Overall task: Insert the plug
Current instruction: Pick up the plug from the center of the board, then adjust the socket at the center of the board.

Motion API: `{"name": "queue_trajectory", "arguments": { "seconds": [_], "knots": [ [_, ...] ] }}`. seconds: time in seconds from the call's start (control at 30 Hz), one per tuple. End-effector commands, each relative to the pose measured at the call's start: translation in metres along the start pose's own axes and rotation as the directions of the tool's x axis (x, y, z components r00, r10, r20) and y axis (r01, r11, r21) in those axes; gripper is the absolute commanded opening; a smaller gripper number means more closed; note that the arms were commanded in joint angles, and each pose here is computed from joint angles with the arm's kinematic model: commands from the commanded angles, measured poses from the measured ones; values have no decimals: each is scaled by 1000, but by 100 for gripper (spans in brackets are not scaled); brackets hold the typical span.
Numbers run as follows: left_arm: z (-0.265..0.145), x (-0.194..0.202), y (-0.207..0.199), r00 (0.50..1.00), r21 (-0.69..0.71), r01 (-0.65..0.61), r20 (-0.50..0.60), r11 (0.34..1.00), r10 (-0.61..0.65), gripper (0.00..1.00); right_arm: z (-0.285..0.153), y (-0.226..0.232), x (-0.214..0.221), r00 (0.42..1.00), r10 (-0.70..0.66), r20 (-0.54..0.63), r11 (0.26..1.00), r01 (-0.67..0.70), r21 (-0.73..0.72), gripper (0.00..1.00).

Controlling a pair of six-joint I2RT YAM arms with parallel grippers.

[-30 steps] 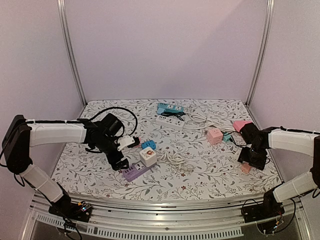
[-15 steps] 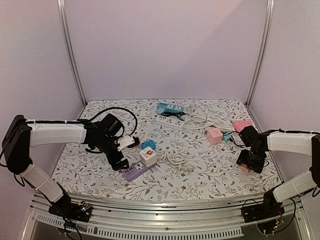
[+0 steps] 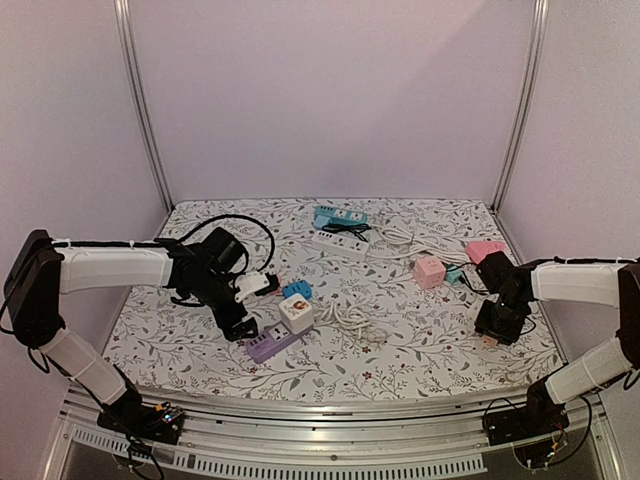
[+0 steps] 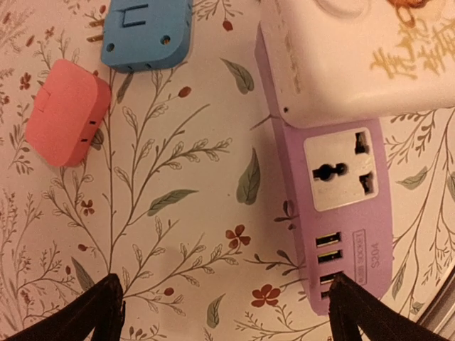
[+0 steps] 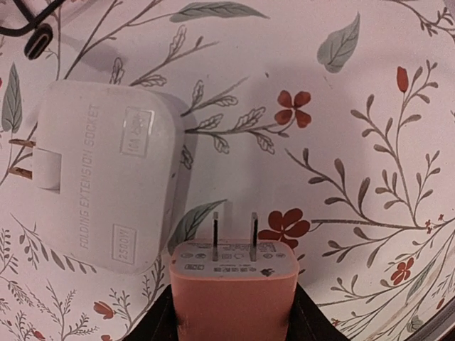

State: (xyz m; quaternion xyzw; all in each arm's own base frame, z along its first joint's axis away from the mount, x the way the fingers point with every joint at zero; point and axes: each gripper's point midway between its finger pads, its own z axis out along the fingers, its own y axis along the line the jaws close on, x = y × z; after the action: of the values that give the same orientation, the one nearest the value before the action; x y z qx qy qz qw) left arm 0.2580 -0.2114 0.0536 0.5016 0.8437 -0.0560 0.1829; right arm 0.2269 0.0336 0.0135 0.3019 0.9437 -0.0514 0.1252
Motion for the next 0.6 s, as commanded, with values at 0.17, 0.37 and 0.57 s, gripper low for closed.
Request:
{"name": "queue_trajectory", "arguments": {
  "seconds": [0.17,0.37,0.57],
  "knots": [
    [16,5,-36,994,51,-98,-46,994,100,100,-1,22,-3,1000,-16,-13,996,15,-93,27],
    [19,4,-44,991,57,-123,-52,991,125,100,-9,33,-2,997,-76,-8,988,75,-137,2],
    [32,11,-50,988,91,-118,-88,989,126,100,-32,50,-11,990,-133,47,973,139,-185,0]
  ]
}}
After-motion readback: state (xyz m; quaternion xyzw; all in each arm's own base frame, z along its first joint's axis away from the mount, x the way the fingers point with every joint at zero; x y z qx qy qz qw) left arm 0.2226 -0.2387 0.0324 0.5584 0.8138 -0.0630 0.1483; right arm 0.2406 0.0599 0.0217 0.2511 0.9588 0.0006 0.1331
